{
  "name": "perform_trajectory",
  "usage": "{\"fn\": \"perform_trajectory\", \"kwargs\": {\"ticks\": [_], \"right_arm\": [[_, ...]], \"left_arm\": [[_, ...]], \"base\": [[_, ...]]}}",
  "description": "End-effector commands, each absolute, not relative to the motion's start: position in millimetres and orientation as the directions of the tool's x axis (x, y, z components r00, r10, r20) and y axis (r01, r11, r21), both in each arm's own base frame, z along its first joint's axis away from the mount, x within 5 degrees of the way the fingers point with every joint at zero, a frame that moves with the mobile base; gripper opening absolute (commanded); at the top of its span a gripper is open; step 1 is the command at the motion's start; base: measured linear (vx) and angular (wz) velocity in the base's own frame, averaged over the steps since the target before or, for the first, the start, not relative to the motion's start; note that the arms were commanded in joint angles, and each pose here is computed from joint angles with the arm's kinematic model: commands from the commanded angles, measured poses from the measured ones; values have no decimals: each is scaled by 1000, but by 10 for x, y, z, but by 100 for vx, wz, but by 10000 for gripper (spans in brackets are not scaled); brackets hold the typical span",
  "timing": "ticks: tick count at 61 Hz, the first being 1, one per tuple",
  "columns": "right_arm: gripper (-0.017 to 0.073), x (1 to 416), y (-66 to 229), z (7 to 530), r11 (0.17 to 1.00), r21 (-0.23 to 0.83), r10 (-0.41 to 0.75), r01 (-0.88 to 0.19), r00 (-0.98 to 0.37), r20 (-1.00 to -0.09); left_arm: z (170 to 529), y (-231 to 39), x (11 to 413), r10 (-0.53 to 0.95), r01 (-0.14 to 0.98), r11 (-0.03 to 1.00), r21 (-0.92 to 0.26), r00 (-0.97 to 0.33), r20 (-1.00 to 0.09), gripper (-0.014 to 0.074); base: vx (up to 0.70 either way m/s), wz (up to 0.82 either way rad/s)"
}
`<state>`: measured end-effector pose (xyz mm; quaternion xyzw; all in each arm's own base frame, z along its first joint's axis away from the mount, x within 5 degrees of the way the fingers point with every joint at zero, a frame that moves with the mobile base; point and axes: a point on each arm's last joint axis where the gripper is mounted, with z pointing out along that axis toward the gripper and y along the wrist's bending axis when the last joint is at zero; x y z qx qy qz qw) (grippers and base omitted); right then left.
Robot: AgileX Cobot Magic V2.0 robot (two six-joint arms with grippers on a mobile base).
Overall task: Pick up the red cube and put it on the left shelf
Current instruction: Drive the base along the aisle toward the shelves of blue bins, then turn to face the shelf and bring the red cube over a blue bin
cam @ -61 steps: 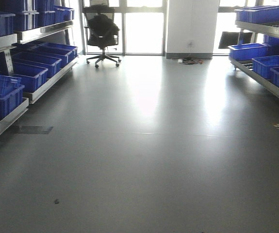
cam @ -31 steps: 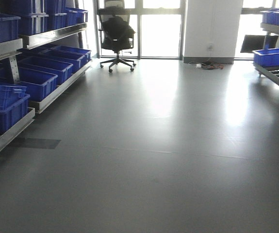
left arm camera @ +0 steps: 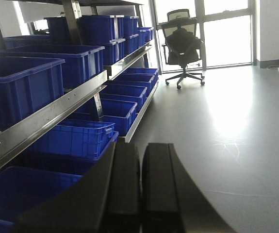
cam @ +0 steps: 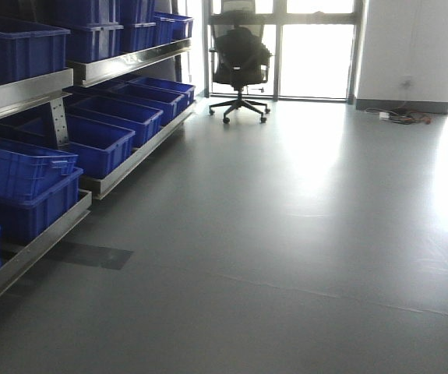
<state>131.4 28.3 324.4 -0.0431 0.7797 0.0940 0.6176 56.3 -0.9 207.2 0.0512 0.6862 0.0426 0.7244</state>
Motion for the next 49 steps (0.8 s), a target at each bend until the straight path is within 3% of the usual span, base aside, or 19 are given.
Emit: {"fn": "perform_trajectory", "kwargs": {"ticks": [1,49], "right_arm": [[59,1318,281,3427,977,79,57,-196,-115,-992],[59,1318,281,3427,977,79,57,-196,-115,-992]], "left_arm": [[2075,-11,572,126,5,992,128,116,-985,106],[2075,-11,572,126,5,992,128,116,-985,106]], "base": [[59,26],[56,38]]}}
